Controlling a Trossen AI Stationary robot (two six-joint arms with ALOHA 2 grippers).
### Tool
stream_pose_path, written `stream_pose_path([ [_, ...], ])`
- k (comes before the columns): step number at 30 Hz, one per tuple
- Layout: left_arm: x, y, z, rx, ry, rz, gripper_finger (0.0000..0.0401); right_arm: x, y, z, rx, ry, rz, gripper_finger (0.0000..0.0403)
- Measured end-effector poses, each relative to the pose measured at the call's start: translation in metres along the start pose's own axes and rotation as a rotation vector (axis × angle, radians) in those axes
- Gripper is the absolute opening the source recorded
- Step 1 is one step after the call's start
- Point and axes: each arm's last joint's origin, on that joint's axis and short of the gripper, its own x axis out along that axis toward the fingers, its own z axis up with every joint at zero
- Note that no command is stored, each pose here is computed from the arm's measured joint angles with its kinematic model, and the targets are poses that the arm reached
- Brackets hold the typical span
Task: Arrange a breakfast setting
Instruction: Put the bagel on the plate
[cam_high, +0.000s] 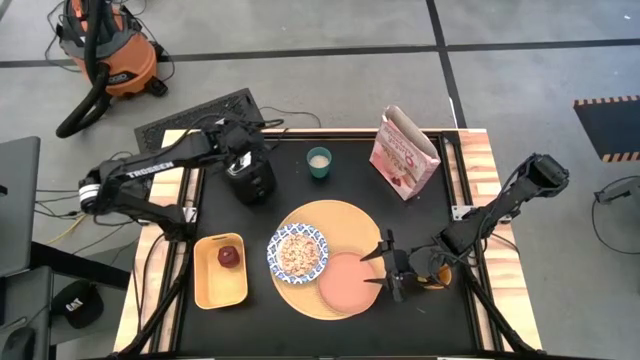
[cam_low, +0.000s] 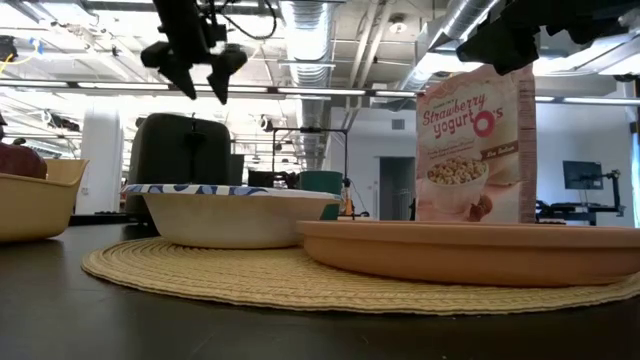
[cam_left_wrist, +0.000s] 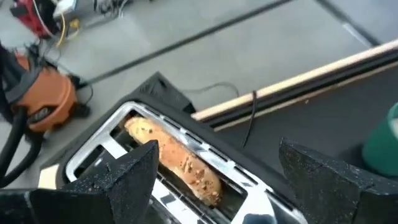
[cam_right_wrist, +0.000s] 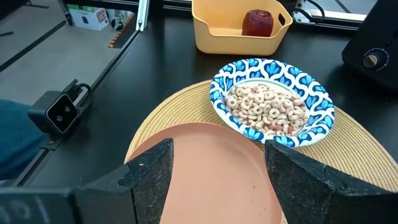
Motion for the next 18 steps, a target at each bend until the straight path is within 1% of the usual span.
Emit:
stream_pose_path([
  [2,0.006,0.002,-0.001,0.006,0.027,0.027,0.0316,0.000,0.000,0.000,0.000,0.000,-0.002,0.0279],
  [5,0.013,0.007,-0.002,-0.012,0.064,0.073,0.0316,0.000,0.000,0.000,0.000,0.000,-0.002,0.0279],
  [9,0.022,0.009,-0.003,-0.035,0.093,0.109,0.0316,0.000,0.000,0.000,0.000,0.000,-0.002,0.0279],
  [16,0.028,0.017,0.000,-0.086,0.101,0.139,0.0316,0.000,0.000,0.000,0.001,-0.001,-0.002,0.0279],
  [18,0.029,0.018,0.000,-0.096,0.115,0.132,0.0316,0.000,0.000,0.000,0.002,-0.004,-0.002,0.0279],
])
